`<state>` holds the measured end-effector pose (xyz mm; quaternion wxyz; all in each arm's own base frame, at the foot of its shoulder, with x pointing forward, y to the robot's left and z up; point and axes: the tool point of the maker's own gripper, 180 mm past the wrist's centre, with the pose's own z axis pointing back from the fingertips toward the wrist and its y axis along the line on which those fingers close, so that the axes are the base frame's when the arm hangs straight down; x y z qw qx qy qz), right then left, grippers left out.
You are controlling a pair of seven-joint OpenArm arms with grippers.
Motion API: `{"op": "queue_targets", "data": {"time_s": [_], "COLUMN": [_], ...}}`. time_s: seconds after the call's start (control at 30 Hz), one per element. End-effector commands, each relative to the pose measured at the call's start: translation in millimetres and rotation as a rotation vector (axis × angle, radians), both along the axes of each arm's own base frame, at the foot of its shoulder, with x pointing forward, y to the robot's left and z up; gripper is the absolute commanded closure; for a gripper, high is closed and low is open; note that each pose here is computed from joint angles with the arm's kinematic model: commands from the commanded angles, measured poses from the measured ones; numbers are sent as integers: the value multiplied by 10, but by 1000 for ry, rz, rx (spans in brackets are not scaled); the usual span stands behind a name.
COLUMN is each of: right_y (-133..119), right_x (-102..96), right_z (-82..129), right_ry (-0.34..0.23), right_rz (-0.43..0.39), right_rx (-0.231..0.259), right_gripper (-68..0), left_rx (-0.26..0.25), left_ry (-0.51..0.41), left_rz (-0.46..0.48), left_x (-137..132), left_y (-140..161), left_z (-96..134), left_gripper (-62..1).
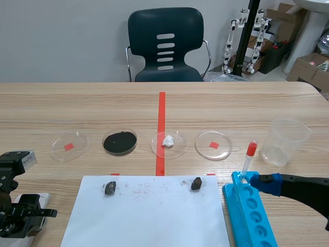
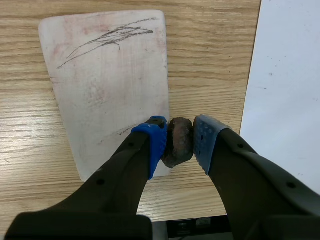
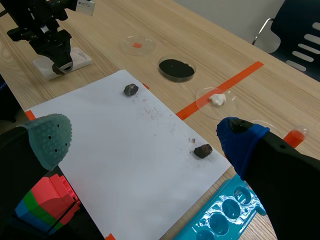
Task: Rub the mineral on the streak plate below the first streak
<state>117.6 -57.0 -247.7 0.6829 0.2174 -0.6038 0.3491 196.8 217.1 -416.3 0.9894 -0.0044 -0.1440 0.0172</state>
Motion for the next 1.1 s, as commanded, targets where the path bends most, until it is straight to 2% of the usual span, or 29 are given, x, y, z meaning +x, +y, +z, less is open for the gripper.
{"op": "queue_targets", "data": {"time_s": [0.0, 0.13, 0.37, 0.47, 0.73, 0.83, 0.93, 1.07], "right_y": [11, 11, 11, 11, 11, 11, 11, 11], "right_x": [48, 48, 47, 47, 48, 48, 48, 48], "right_z": [111, 111, 111, 111, 111, 111, 111, 111], "right_ry": [-32, -32, -32, -32, -32, -32, -32, -32], "right_rz": [-8, -8, -7, -7, -8, -8, -8, -8], "right_rx": [24, 24, 24, 24, 24, 24, 24, 24], "right_gripper": [-606, -606, -606, -606, -606, -606, -606, -606], "left_rx": [219, 180, 174, 152, -52, -109, -105, -37], "left_ry": [17, -9, -14, -13, -46, -68, -68, -42], "left_rz": [38, 6, 3, 9, -31, -38, -36, -26], "left_x": [-46, -1, 8, 5, 55, 89, 89, 45], "left_y": [628, 514, 497, 463, 62, -48, -38, 85], "left_z": [76, 150, 166, 159, 145, 162, 160, 132], "left_gripper": [-100, -100, -100, -100, -100, -100, -100, -100]}}
